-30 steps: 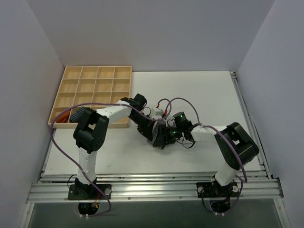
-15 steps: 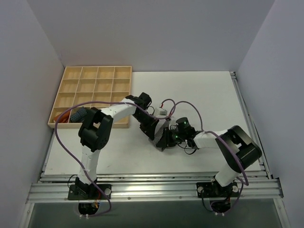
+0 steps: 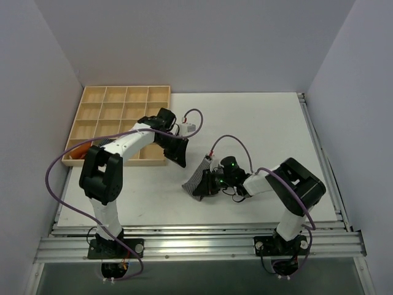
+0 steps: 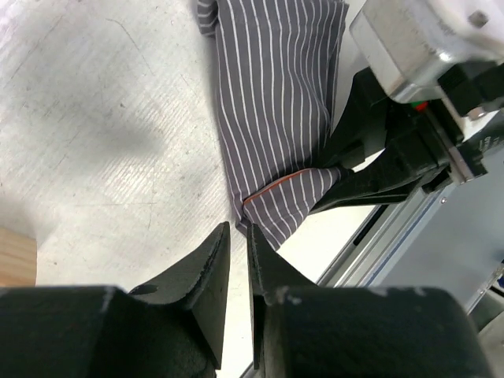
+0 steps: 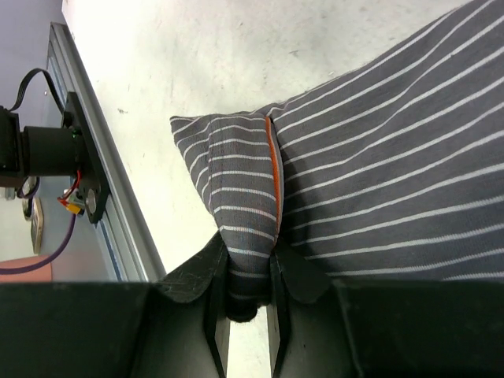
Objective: Roll the underwear
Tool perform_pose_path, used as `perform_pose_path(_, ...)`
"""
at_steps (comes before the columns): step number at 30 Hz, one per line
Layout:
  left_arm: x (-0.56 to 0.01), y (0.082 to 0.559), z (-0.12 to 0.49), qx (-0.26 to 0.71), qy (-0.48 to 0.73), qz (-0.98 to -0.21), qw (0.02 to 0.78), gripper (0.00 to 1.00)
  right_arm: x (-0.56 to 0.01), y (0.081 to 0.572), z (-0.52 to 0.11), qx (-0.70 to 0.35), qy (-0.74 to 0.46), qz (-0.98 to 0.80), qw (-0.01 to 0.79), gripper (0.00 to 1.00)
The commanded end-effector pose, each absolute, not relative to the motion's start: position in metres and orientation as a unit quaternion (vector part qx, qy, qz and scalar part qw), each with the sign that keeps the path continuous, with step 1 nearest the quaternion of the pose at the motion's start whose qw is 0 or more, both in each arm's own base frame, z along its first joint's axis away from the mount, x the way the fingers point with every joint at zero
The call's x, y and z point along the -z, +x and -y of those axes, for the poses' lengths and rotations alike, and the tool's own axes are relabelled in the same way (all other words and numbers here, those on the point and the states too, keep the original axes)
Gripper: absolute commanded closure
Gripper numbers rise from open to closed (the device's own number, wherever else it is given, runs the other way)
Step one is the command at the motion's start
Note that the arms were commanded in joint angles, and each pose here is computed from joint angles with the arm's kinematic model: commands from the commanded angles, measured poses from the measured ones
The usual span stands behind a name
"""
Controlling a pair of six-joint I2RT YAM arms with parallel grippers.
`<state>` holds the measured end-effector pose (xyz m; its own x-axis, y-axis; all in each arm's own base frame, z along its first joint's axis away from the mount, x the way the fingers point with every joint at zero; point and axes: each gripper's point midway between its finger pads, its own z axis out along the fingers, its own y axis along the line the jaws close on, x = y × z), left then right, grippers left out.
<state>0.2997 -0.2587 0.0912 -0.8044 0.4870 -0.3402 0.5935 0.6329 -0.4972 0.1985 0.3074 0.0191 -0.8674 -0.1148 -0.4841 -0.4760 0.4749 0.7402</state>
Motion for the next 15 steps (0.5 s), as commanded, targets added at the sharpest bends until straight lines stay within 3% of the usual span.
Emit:
perform_pose_path(1,-0.1,0.305,0.258,0.307,0.28,-0.902,0.115,0.77,-0.007,0.184,-0.307,-0.471,-0.188,-0.847,0.158,1.0)
perform_pose_path(15,-0.08,0.295,0.308,0.38,0.246,-0.884,0.115,0.77,-0.002,0.152,-0.309,-0.463,-0.199,-0.851,0.145,1.0)
